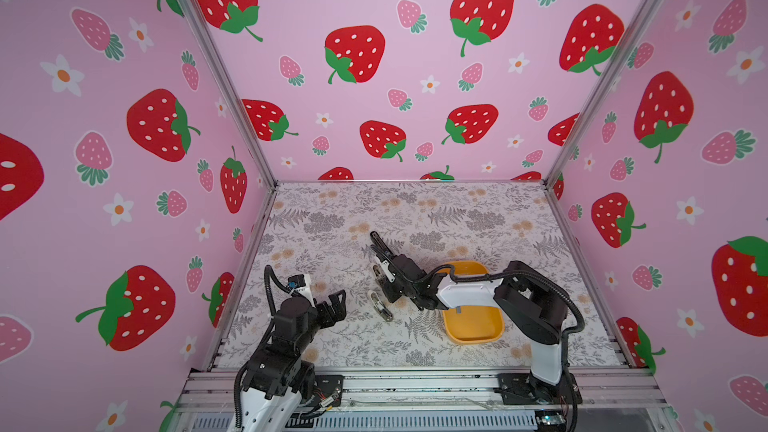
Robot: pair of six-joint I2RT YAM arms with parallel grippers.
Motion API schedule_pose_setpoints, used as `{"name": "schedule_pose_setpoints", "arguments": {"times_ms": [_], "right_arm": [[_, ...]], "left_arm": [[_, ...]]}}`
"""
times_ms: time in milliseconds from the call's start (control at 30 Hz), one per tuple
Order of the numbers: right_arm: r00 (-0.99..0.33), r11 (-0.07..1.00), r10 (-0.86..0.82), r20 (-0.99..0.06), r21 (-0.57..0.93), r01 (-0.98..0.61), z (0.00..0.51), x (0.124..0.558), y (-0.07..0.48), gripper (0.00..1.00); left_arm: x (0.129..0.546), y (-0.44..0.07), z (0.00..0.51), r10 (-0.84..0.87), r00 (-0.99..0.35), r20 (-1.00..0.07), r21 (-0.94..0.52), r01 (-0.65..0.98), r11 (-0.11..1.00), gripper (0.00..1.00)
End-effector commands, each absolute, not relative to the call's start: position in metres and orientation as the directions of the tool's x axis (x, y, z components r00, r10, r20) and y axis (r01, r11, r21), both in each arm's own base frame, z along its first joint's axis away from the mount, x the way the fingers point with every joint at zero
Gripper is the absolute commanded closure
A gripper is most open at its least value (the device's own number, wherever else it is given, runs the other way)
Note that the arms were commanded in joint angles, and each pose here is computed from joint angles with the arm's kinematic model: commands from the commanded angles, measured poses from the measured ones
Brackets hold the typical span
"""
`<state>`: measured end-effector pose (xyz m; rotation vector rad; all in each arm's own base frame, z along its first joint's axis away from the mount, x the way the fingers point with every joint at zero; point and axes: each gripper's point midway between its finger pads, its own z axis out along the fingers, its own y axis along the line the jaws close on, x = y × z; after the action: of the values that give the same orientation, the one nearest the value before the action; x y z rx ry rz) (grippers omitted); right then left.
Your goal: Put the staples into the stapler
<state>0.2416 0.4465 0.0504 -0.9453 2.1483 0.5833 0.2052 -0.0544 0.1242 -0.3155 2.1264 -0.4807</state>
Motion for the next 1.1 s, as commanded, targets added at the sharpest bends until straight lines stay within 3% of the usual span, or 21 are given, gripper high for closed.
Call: {"name": "schedule_pose_setpoints", "arguments": {"times_ms": [0, 1067], "right_arm": [[-0.494, 0.64, -0.437, -0.752, 0.126, -0.758, 0.049, 0.245, 0.451, 0.89], [-0.533, 0.658, -0.431, -0.728, 0.152, -0.738, 0.035, 0.236, 0.44, 0.91]], "left_arm": [[0.207, -0.052, 0.122, -0.399, -0.551, -0.733, -0.445, -0.054, 0.894, 0.0], [0.207, -0.053, 0.122, -0.398, -0.551, -0.734, -0.446, -0.052, 0.894, 0.0]]}}
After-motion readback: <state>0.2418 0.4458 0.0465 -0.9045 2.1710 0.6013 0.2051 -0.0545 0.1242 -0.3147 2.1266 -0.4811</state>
